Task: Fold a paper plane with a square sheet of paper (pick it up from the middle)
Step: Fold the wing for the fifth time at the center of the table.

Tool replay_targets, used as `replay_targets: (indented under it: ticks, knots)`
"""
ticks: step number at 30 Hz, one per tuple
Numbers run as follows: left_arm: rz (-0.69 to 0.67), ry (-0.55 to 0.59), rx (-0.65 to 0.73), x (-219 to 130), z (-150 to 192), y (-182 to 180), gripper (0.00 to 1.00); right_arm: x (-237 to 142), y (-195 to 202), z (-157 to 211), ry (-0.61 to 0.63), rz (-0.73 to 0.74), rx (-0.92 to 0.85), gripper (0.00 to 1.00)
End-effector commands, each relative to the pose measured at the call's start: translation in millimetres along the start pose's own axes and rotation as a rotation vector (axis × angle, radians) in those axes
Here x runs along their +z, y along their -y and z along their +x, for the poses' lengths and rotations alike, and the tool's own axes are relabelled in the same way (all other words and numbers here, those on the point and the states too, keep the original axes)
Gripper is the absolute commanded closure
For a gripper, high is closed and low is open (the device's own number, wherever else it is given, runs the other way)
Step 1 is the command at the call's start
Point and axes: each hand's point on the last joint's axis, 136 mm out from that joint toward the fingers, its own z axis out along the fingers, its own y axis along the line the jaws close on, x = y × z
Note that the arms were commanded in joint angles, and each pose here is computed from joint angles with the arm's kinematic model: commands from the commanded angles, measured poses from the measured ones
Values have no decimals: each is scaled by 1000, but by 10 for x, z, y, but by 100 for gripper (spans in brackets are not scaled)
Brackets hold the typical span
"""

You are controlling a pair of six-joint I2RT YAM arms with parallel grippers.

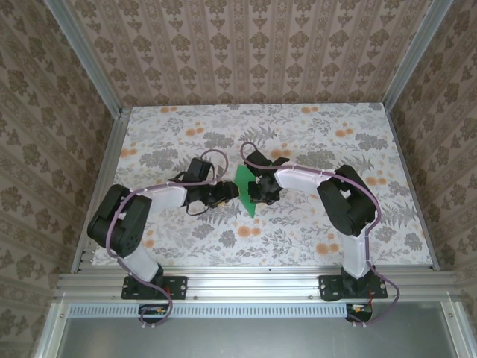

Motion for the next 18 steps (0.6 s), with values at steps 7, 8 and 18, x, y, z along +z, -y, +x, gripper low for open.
replay_targets:
  ticks: [7,8,18]
  knots:
    - [68,-50,-27,247,129,111,60,221,97,88,-42,-29,83,84]
    - [69,-54,-27,261,126,115,62,222,94,89,-42,-34,86,84]
    - [60,-39,9,360,50,118,69,242,42,110,-53,-81,101,85]
